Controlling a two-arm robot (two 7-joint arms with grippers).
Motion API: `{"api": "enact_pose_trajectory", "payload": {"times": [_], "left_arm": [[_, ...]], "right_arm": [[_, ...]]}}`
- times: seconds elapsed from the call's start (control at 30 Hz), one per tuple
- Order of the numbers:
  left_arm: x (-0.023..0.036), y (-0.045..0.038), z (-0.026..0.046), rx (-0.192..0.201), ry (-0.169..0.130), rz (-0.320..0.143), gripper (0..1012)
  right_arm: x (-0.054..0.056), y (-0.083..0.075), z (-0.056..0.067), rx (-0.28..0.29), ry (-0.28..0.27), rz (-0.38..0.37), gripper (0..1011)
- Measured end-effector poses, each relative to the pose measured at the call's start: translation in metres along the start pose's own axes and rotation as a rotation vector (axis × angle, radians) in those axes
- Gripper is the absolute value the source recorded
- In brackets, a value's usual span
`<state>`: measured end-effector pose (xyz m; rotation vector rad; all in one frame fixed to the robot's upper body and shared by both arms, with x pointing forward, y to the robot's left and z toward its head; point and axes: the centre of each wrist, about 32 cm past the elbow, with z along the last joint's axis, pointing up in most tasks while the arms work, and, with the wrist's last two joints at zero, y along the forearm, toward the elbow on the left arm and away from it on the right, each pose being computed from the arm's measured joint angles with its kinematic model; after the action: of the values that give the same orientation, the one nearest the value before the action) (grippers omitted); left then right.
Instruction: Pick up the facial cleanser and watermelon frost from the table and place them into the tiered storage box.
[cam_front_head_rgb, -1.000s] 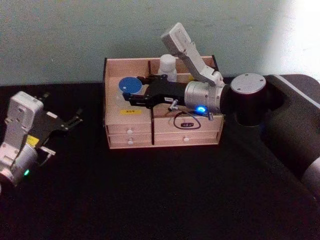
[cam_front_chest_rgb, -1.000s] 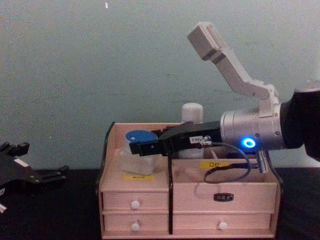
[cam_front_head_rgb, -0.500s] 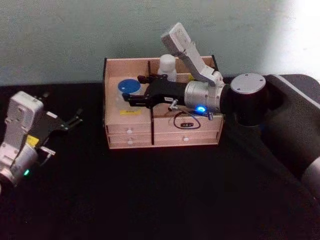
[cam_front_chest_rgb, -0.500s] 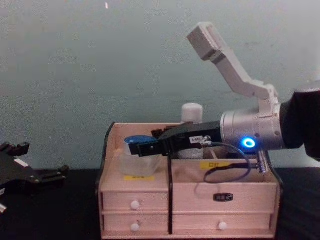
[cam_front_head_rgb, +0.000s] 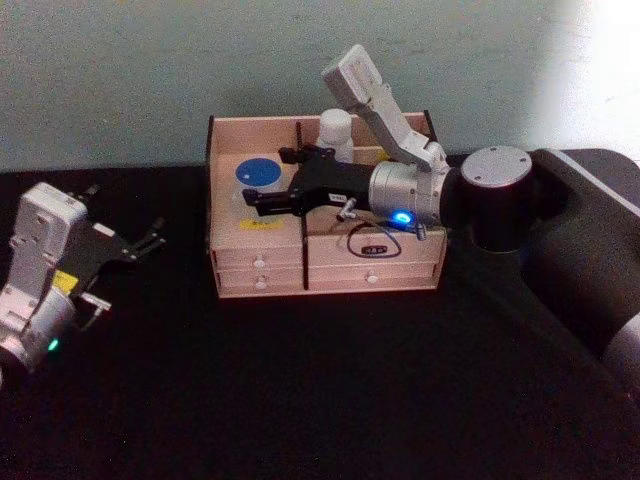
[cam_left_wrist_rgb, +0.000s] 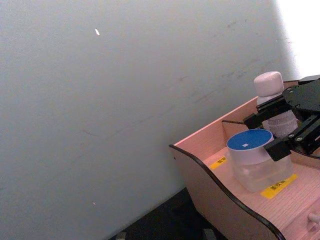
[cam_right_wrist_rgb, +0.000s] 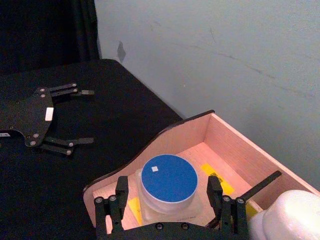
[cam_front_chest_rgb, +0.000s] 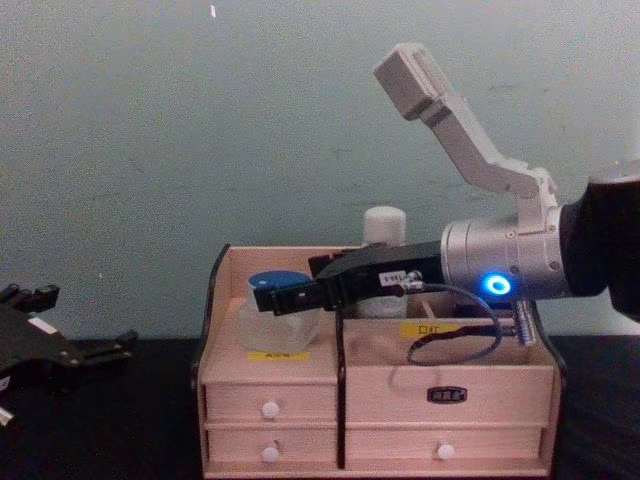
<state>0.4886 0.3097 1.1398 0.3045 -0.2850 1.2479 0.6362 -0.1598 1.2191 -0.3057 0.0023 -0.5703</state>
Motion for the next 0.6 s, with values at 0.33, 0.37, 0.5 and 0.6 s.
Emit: {"api": "enact_pose_trajectory", "payload": {"times": [0.33, 0.37, 0.5, 0.6], "left_arm": [[0.0, 0.0, 0.0, 0.0, 0.0, 0.0, 1001], [0.0, 0.0, 0.0, 0.0, 0.0, 0.0, 1001], [0.0, 0.0, 0.0, 0.0, 0.0, 0.0, 1001], [0.0, 0.0, 0.0, 0.0, 0.0, 0.0, 1001]], "right_arm": [[0.0, -0.009, 0.006, 0.053, 0.01, -0.003, 1000], [0.0, -0.011, 0.008, 0.062, 0.008, -0.003, 1000], [0.0, -0.023, 0.018, 0.116, -0.001, -0.001, 1000], [-0.001, -0.032, 0.024, 0.156, -0.006, -0.001, 1000]]}}
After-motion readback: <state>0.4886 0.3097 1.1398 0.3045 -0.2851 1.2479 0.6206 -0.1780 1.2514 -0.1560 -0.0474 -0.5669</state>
